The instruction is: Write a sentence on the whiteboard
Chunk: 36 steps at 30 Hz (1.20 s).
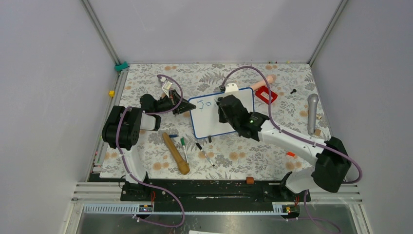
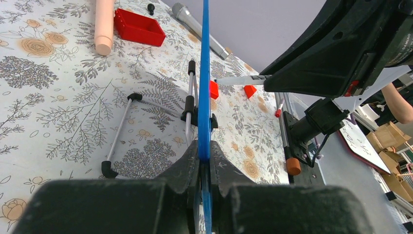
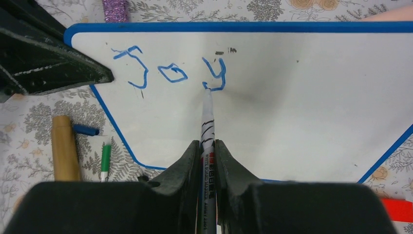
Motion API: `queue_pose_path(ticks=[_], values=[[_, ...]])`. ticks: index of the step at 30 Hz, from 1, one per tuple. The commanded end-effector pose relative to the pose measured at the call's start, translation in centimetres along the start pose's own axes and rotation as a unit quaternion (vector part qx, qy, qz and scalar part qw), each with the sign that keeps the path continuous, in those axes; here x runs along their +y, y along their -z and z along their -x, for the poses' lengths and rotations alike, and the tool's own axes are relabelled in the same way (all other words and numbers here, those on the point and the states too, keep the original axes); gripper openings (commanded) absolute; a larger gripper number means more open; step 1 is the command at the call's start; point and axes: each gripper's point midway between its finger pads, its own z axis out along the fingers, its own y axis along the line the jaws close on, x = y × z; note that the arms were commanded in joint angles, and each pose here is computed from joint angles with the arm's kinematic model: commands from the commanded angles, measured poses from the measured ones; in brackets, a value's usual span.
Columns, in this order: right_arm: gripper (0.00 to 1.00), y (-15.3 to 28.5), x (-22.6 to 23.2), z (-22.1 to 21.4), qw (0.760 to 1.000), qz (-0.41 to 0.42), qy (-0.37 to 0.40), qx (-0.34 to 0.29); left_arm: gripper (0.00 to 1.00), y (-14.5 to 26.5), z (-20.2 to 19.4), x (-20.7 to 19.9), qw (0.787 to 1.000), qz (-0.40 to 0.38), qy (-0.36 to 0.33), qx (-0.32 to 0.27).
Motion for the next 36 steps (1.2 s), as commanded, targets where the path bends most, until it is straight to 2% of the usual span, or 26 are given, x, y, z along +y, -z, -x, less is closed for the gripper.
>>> queue_pose_path(ticks=[1,9,16,36], values=[[0.00,2.1,0.2,3.2,0.996,0.041,-0.033,-0.078,0.00,-0.2,-1.3,-1.0,0.997,-0.043,-0.062,0.032],[0.00,3.2,-0.5,4.3,0.989,0.048,-0.047,-0.130,0.00,-0.2,-1.3,-1.0,0.997,-0.044,-0.063,0.033],[0.00,3.4,-2.7,4.4,0.987,-0.005,-0.060,-0.147,0.00,-0.2,-1.3,-1.0,0.997,-0.044,-0.063,0.033],[0.00,4.6,-3.7,5.2,0.980,-0.010,-0.069,-0.184,0.00,-0.6,-1.3,-1.7,0.995,-0.060,-0.061,0.043]])
